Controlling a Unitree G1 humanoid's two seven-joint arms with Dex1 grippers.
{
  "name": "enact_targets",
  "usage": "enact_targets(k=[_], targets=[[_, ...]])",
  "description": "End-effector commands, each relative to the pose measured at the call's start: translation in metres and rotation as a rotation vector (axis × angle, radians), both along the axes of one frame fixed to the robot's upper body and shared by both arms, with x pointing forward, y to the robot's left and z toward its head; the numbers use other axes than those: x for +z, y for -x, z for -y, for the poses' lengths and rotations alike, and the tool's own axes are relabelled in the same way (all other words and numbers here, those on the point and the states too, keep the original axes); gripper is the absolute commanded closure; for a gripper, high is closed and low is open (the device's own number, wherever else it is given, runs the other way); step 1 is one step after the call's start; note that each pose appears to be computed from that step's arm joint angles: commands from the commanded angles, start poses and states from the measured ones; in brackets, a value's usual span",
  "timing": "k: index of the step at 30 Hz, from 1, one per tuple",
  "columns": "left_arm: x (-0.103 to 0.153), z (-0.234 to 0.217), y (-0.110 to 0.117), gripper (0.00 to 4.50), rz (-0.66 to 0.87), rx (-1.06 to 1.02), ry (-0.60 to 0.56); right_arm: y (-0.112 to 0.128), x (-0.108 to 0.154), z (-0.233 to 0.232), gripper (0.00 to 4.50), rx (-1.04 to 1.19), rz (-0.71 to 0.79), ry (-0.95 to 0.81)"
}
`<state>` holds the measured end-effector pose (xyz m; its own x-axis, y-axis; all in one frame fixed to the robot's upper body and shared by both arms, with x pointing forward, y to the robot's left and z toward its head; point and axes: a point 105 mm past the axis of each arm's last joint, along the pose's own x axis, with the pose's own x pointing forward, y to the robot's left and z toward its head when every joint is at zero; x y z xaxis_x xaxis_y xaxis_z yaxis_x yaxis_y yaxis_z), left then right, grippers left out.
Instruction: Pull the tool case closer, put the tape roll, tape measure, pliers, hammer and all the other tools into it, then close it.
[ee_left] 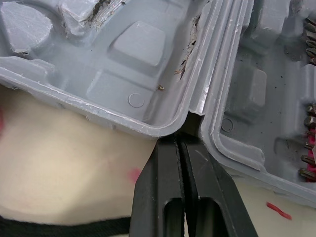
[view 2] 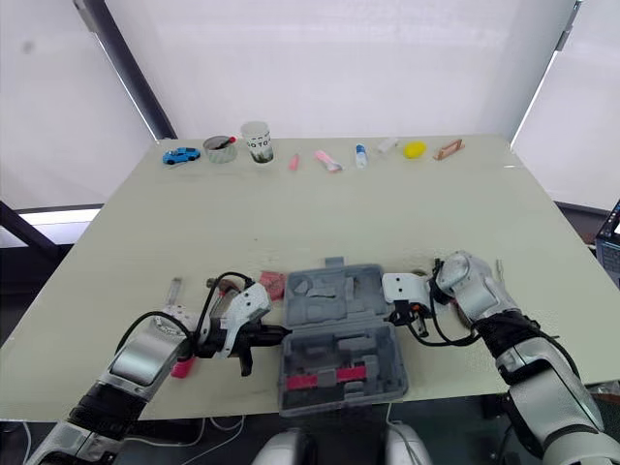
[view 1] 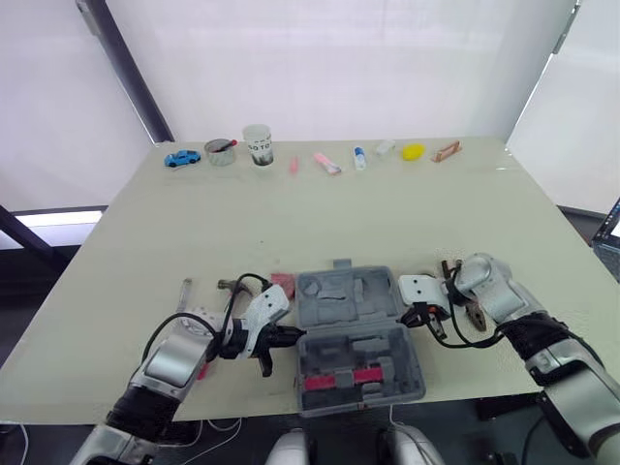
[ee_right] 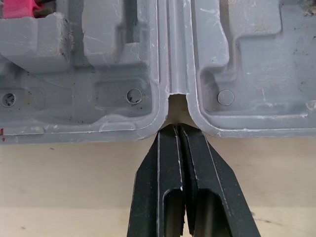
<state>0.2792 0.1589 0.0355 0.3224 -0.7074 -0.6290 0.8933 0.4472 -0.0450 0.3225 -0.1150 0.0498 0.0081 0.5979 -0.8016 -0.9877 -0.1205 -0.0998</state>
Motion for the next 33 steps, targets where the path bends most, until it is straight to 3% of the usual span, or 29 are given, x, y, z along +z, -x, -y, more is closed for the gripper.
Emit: enact_targets(k=[1, 18, 33], targets=[[-0.009, 0.003, 0.014, 4.36, -0.050, -0.040, -0.007, 0.013, -0.003, -0.011, 4.41, 0.046, -0.034, -0.023], [-0.014, -0.003, 0.019, 4.36, -0.056, -0.046, -0.034, 0.034, -0.011, -0.012, 4.41, 0.031, -0.089, -0.028], [-0.015, 0.008, 0.026, 4.36, -0.072, -0.085, -0.009, 0.035, -0.012, -0.004, 4.41, 0.001, -0.086, -0.019]])
